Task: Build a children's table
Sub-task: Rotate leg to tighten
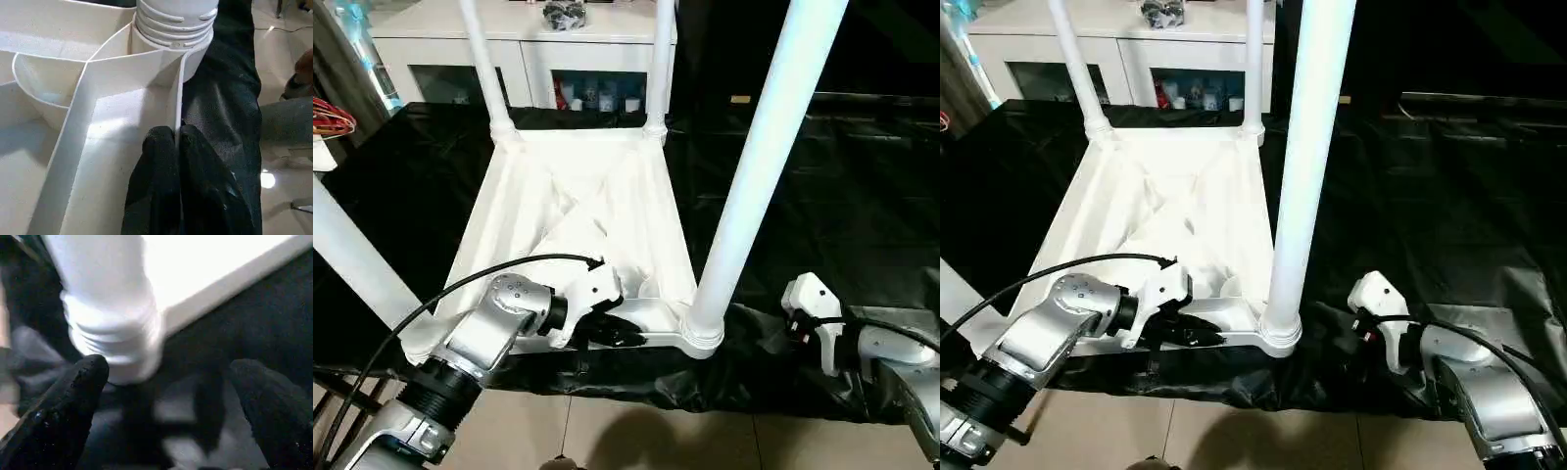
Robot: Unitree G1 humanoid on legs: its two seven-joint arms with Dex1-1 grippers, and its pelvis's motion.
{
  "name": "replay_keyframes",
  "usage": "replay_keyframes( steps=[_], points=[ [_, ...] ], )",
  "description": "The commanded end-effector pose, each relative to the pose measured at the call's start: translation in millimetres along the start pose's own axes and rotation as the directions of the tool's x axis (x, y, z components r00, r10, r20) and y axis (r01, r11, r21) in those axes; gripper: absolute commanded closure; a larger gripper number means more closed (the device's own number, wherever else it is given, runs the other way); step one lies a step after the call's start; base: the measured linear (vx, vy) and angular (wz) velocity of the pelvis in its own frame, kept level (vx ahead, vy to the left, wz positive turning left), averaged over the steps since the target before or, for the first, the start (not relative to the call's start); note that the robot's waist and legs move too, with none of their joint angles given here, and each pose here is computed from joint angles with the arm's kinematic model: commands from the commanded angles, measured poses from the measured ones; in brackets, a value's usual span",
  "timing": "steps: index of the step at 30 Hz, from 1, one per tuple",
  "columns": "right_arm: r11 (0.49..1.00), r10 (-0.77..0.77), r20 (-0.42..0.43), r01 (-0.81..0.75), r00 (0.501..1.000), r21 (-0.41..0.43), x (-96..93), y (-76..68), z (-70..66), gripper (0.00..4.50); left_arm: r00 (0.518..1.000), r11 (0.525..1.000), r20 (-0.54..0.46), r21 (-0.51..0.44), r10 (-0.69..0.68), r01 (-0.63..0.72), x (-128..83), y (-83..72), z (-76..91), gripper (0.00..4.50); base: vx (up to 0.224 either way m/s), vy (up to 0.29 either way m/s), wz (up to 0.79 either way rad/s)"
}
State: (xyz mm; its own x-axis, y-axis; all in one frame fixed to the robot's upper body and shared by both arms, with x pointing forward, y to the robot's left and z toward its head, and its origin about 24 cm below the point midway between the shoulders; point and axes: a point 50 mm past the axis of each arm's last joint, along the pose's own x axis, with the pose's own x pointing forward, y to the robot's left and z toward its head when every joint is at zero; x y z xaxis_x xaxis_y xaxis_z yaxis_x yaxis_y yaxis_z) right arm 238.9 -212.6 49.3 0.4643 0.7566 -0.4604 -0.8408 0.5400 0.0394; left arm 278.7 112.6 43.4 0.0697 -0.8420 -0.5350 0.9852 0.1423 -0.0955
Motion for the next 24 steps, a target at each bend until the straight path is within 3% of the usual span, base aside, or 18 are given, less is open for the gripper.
replay_keyframes(
  steps=[1,4,7,9,12,19,20,24],
  points=[
    [0.996,0.084,0.049,-0.083,0.995,-0.017,-0.9,4.5,14.3,0.0,0.996,0.997,-0.051,-0.038,0.068,-0.07,3.8,4.3,-10.7,4.49,0.0,0.0,0.0],
    [0.994,0.109,0.053,-0.108,0.993,-0.024,-0.2,5.9,17.2,0.0,0.995,0.995,-0.039,-0.039,0.09,-0.091,5.3,7.0,-8.2,4.49,0.0,0.0,0.0],
    [0.996,0.024,0.037,-0.021,0.999,-0.088,14.9,-7.9,19.8,0.0,0.996,0.996,0.006,0.0,0.09,-0.09,8.4,10.9,0.4,4.49,0.0,0.0,0.0],
    [0.997,0.003,0.038,0.0,0.999,-0.081,18.6,-11.6,20.2,0.0,0.996,0.996,0.013,0.007,0.088,-0.088,8.4,11.5,1.8,4.49,0.0,0.0,0.0],
    [0.998,0.03,0.054,-0.027,0.998,-0.054,24.6,-12.1,21.5,0.0,0.997,0.997,0.018,0.011,0.071,-0.071,7.6,11.4,3.0,4.49,0.0,0.0,0.0],
    [0.989,0.123,0.039,-0.119,0.992,-0.087,37.2,-9.6,22.9,0.0,0.998,0.999,0.016,0.01,0.053,-0.053,5.1,12.0,1.3,4.49,0.0,0.0,0.0],
    [0.987,0.138,0.033,-0.134,0.99,-0.093,39.7,-9.5,23.2,0.3,0.999,0.999,0.013,0.01,0.049,-0.049,4.3,12.0,0.6,4.5,0.0,0.0,0.0],
    [0.983,0.158,0.026,-0.155,0.987,-0.099,46.3,-12.4,25.4,0.57,0.999,0.999,0.006,0.012,0.043,-0.044,1.3,13.1,-0.4,4.5,0.0,0.0,0.0]
  ],
)
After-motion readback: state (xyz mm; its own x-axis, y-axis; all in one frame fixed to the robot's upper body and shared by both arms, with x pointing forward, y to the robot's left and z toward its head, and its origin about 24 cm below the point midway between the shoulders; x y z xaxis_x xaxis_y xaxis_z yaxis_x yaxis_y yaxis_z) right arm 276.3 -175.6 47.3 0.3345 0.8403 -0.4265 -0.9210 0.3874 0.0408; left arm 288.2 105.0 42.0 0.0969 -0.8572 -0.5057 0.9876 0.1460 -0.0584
